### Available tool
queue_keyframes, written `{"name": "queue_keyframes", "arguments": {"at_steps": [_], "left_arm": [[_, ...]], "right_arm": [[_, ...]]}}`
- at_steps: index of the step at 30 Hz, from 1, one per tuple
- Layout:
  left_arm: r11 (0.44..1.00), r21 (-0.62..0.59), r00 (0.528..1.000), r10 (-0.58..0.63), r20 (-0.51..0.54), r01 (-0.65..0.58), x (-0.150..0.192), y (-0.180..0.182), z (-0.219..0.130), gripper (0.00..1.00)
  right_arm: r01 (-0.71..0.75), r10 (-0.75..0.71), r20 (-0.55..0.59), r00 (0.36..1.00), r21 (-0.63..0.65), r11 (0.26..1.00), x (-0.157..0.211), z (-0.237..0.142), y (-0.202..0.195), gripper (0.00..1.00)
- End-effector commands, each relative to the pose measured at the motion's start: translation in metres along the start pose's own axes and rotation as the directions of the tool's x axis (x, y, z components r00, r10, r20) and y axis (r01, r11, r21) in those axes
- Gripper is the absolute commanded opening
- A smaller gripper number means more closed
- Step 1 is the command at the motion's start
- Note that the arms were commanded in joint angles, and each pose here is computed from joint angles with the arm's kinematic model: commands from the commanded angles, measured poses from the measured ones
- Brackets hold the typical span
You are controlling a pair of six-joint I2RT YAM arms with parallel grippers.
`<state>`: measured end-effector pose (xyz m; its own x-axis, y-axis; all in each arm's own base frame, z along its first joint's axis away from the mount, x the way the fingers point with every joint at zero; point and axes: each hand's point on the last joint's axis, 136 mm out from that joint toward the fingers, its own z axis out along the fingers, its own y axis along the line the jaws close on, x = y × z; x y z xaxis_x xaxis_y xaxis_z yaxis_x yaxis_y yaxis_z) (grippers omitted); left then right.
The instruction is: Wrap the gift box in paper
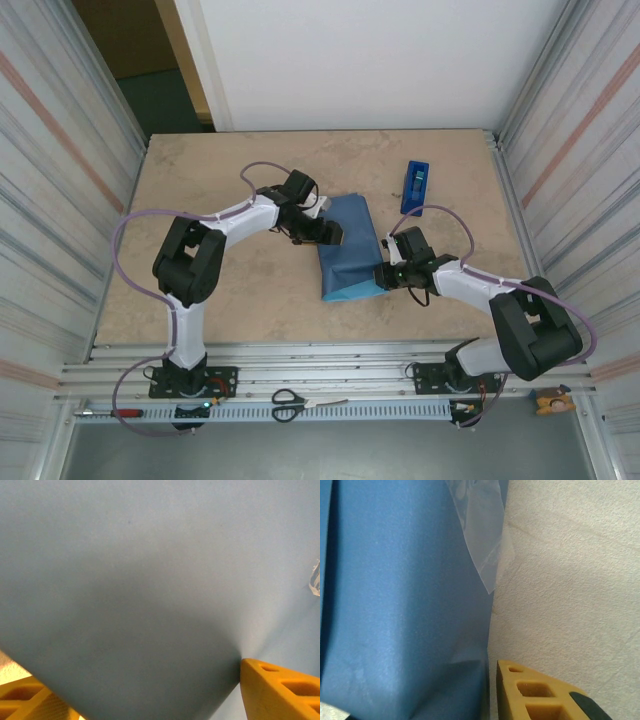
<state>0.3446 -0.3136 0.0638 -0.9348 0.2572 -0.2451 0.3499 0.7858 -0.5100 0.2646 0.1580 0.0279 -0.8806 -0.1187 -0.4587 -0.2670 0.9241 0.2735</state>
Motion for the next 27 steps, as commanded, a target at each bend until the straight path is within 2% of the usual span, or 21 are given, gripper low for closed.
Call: {"name": "queue_keyframes", "arguments": {"at_steps": [1,3,8,18,22,27], "left_arm": [[0.979,-0.204,0.980,-0.029,-0.195,-0.011,0.060,0.056,0.026,0.78],[0.979,-0.204,0.980,-0.028,-0.195,-0.012,0.060,0.056,0.026,0.78],[0.979,-0.205,0.980,-0.026,-0.197,-0.015,0.060,0.055,0.025,0.78],[0.979,-0.201,0.979,-0.029,-0.204,-0.013,0.063,0.056,0.026,0.78],[0.980,-0.201,0.979,-0.029,-0.203,-0.013,0.063,0.056,0.026,0.77],[0.980,-0.200,0.980,-0.024,-0.198,-0.016,0.061,0.055,0.026,0.77]], "right_arm": [[-0.013,0.013,0.014,1.000,0.014,1.000,-0.013,-0.006,0.001,0.29],[-0.018,0.018,0.018,1.000,0.019,1.000,-0.014,-0.010,0.001,0.29],[-0.020,0.020,0.025,0.999,0.017,1.000,-0.014,-0.012,0.002,0.20],[-0.035,0.037,-0.045,0.998,0.026,0.999,-0.006,-0.002,0.002,0.19],[-0.043,0.046,-0.060,0.997,0.042,0.998,-0.005,-0.001,0.000,0.25],[-0.052,0.056,-0.071,0.996,0.051,0.997,-0.002,0.000,-0.002,0.16]]}}
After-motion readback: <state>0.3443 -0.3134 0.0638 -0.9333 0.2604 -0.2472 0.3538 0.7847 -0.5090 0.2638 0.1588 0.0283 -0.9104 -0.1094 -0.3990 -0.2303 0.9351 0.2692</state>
